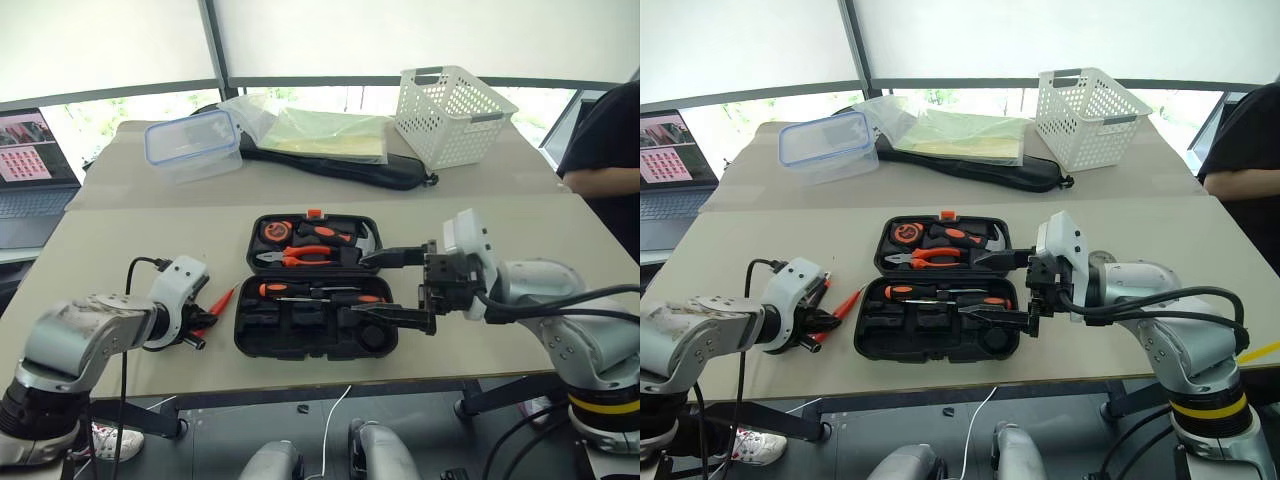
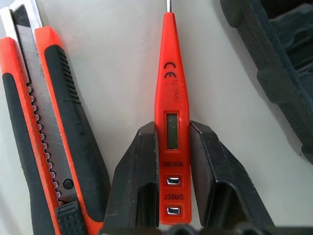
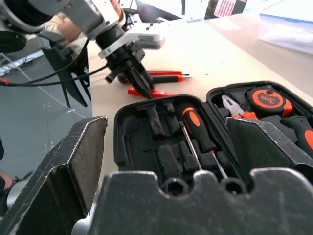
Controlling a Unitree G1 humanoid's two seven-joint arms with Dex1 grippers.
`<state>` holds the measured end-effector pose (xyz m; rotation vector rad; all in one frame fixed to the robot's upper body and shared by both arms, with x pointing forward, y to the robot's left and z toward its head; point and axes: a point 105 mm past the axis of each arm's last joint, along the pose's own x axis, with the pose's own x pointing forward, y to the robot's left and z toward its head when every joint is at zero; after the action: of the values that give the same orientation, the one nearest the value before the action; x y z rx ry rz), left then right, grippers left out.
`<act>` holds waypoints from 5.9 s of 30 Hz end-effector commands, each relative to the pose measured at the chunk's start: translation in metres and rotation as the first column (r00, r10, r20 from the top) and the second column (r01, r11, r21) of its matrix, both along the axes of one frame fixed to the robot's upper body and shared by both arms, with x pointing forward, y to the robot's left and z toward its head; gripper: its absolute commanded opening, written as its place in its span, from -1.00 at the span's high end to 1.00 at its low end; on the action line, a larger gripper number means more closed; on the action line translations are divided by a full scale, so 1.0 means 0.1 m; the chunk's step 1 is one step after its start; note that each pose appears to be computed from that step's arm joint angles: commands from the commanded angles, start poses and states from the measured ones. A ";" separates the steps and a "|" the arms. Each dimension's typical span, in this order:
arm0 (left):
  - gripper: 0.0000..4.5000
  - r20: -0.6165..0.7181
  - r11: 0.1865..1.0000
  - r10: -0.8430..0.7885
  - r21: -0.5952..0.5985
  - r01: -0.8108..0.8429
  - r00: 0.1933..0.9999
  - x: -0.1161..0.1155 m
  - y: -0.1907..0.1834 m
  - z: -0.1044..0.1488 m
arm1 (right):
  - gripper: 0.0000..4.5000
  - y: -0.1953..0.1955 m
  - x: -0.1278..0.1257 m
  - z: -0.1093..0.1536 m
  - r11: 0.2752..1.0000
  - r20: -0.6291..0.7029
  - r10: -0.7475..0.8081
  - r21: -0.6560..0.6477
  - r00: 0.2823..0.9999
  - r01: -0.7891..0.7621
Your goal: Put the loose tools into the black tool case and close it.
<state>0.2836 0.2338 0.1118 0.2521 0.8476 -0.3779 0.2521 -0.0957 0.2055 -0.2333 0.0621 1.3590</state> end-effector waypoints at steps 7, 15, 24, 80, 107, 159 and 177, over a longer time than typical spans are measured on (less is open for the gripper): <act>0.81 0.313 0.804 -0.583 0.094 0.587 0.750 0.04 -0.48 0.94 | -1.00 -0.15 -0.18 -0.07 0.996 -0.045 0.042 -0.075 0.998 -0.045; 0.81 0.170 0.405 -0.909 0.147 0.902 0.381 0.02 -0.83 0.72 | -1.00 -0.14 -0.12 -0.03 0.999 -0.022 0.000 -0.047 1.000 -0.001; 0.81 -0.001 0.268 -0.962 0.168 0.949 0.272 0.22 -0.90 0.46 | -1.00 -0.13 -0.18 -0.08 0.998 -0.021 -0.037 -0.049 0.999 0.036; 0.99 0.371 0.589 -0.693 -0.204 0.782 0.619 0.17 -0.98 0.13 | -1.00 -0.17 -0.13 -0.19 0.996 -0.022 -0.065 -0.065 0.998 0.064; 0.99 0.404 0.605 -0.683 -0.154 0.781 0.609 0.33 -1.03 0.14 | -1.00 -0.10 -0.13 -0.22 0.997 -0.042 -0.058 -0.052 0.997 0.056; -0.99 0.285 0.995 0.020 -0.097 0.008 0.958 -0.52 0.83 0.17 | -1.00 0.14 -0.05 0.08 0.982 -0.031 0.188 0.016 0.982 -0.188; 0.20 0.208 0.999 -0.028 -0.031 0.035 0.978 -0.11 0.89 -0.10 | -1.00 0.07 -0.16 -0.05 0.995 -0.027 0.100 -0.020 0.995 -0.100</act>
<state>0.2716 0.3158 0.1009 0.2617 0.6275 -0.3983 0.2390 -0.0855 0.1921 -0.2080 0.1263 1.4760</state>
